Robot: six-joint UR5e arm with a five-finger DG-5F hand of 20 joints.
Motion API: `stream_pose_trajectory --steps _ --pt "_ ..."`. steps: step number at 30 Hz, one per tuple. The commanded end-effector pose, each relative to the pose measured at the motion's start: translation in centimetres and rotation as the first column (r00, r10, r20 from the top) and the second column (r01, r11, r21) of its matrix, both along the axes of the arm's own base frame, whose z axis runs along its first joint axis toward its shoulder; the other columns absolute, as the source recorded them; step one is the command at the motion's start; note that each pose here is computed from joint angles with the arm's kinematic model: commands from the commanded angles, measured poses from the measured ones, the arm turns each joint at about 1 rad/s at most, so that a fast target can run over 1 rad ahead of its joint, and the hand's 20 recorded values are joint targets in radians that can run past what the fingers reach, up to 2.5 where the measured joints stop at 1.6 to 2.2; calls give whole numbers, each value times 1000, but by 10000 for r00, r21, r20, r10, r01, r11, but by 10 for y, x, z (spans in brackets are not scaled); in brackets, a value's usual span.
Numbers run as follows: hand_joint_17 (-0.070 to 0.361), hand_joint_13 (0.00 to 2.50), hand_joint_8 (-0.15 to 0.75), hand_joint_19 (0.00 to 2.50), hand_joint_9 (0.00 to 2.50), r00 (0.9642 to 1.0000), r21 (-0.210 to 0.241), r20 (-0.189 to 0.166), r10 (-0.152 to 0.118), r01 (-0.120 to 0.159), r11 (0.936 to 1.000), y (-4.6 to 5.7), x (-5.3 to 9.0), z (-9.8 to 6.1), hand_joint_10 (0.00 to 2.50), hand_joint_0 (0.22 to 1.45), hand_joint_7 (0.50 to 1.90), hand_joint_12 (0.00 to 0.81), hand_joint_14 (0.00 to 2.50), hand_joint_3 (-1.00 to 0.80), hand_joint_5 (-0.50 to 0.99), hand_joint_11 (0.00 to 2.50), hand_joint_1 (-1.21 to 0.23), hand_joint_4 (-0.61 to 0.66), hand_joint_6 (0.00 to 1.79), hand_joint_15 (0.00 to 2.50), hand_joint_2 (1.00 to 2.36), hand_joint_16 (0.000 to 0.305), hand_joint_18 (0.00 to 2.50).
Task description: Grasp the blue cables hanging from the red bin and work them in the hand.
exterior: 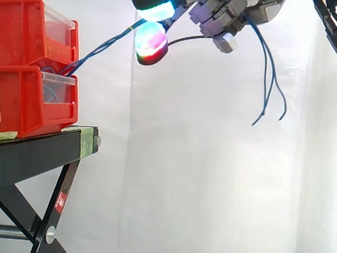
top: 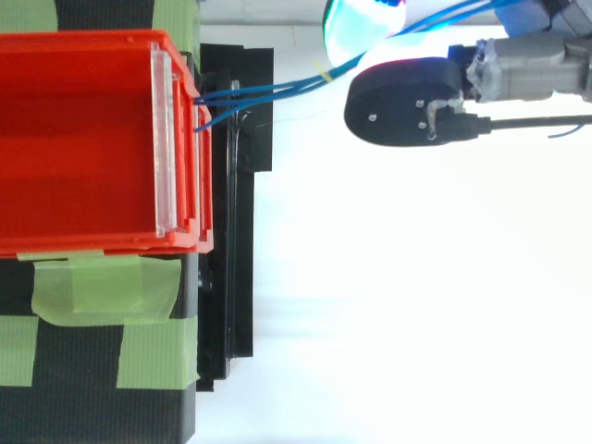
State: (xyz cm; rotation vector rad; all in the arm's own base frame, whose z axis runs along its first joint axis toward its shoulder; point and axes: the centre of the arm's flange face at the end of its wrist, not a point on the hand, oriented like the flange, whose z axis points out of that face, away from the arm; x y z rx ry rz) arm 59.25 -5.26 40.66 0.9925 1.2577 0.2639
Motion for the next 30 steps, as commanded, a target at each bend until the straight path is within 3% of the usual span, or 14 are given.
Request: stream_pose_trajectory --steps 1,8,17,23,30 --pt "153 1889 455 759 1805 10000 -18 -41 11 -11 10000 0 0 0 2500 985 1156 533 2500 -593 322 2500 -596 425 16 1398 1020 203 2500" --pt "153 1889 455 759 1805 10000 -44 33 12 -12 10000 0 1 0 2500 1020 1163 533 2500 -578 335 2500 -616 437 16 1398 1021 203 2500" --pt "153 1889 455 759 1805 9994 -114 338 14 -11 9999 2 5 3 2500 933 1184 533 2500 -656 350 2500 -600 428 16 1398 1017 203 2500" --pt "153 1889 455 759 1805 9968 -433 801 -35 70 9990 -1 12 9 2500 1009 1189 533 2500 -465 355 2500 -616 426 16 1398 1025 203 2500" --pt "153 1889 455 759 1805 9966 -525 823 -53 96 9986 2 13 9 2500 1048 1190 533 2500 -251 350 2500 -625 418 15 1398 1031 203 2500"
